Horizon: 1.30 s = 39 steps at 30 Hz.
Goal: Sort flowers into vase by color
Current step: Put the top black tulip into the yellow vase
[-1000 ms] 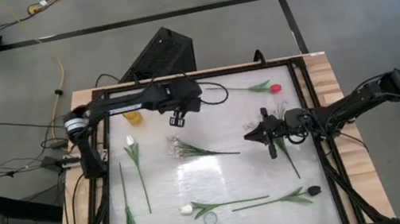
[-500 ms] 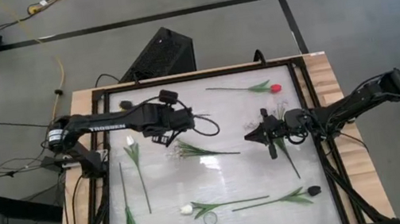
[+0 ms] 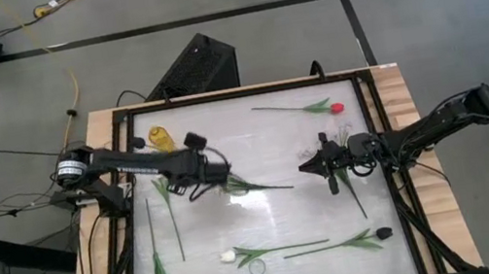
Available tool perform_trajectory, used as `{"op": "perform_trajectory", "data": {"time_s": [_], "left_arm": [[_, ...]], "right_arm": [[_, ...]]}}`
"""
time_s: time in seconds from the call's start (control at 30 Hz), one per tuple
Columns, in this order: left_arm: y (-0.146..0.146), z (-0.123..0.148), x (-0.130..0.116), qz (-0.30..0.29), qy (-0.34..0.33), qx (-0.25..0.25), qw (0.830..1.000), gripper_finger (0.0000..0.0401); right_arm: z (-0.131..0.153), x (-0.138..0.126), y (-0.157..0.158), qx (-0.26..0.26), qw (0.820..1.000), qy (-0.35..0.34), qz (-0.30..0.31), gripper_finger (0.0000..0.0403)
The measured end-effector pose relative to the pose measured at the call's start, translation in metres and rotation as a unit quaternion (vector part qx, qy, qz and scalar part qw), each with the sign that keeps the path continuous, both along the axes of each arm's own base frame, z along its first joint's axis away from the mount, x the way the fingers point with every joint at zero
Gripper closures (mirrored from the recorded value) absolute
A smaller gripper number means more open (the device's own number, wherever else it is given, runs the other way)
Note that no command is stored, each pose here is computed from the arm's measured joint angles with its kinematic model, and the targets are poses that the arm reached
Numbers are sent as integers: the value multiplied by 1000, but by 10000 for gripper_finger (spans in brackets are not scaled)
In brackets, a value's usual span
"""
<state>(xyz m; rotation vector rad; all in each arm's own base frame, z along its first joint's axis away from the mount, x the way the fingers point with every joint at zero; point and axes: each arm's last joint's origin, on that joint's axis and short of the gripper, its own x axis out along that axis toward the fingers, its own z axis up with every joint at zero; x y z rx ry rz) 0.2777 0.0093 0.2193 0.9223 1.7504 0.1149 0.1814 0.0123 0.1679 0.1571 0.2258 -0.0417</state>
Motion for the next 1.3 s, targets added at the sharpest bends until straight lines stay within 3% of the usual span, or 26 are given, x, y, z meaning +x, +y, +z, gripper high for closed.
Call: {"op": "perform_trajectory", "data": {"time_s": [0.13,0.27,0.57,0.87,1.07,1.3], "left_arm": [[-9,-22,-8,-40,17,45,998,401],[-9,-19,-16,-47,34,87,994,401],[11,47,-54,-73,-6,199,977,401],[40,88,-115,-51,70,227,970,401],[47,92,-130,-50,155,243,956,401],[52,92,-136,-25,150,229,961,401]], "right_arm": [[0,0,0,-1,1000,0,-1,352],[0,0,0,-2,1000,0,-1,352],[0,0,-1,-2,1000,0,-10,352],[0,0,-1,-1,1000,-1,-15,352],[0,0,-1,-1,1000,-1,-15,352],[0,0,-1,-2,1000,0,-15,352]]}}
